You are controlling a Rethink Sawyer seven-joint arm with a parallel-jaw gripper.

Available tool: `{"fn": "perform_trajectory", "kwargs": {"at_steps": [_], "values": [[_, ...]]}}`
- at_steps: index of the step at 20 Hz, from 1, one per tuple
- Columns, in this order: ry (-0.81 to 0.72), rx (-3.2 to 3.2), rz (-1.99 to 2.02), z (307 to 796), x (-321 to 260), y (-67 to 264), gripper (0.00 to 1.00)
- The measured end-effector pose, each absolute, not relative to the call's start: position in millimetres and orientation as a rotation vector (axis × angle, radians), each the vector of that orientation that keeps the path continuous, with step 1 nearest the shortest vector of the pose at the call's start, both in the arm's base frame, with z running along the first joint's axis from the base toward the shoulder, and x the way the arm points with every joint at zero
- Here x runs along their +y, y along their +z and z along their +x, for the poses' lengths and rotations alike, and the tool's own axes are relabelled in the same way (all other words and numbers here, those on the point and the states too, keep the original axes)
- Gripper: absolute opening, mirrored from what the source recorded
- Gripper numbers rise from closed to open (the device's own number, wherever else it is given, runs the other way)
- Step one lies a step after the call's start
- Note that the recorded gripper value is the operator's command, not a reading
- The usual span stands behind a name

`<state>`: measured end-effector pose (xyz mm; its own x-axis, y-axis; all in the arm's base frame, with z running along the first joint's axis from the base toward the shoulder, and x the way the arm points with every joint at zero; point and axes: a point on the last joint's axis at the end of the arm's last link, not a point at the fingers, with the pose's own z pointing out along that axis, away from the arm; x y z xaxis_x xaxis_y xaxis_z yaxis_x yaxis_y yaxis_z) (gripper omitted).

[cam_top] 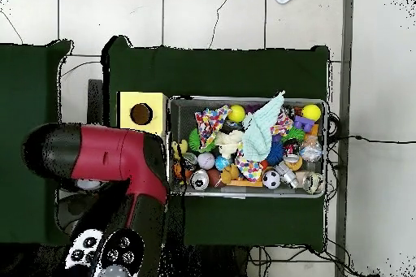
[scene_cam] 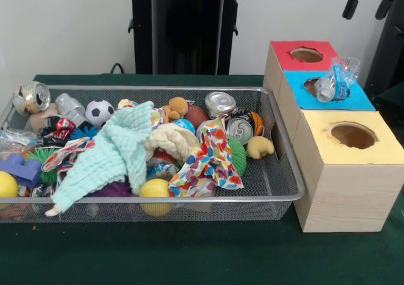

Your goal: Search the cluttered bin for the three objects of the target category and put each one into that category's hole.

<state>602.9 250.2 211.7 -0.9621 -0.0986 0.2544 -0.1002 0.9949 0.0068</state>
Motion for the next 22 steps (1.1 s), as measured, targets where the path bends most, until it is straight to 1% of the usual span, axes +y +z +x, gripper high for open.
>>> {"fn": "perform_trajectory", "kwargs": {"at_steps": [5,6,15,22], "values": [[0.019,-2.918,0.164,626.8,252.2,213.5,1.00],[0.024,-2.936,0.173,638.7,252.8,214.1,0.00],[0.040,-2.979,0.183,665.2,261.4,213.1,0.00],[0.051,-2.991,0.174,675.8,266.5,207.0,0.00]]}}
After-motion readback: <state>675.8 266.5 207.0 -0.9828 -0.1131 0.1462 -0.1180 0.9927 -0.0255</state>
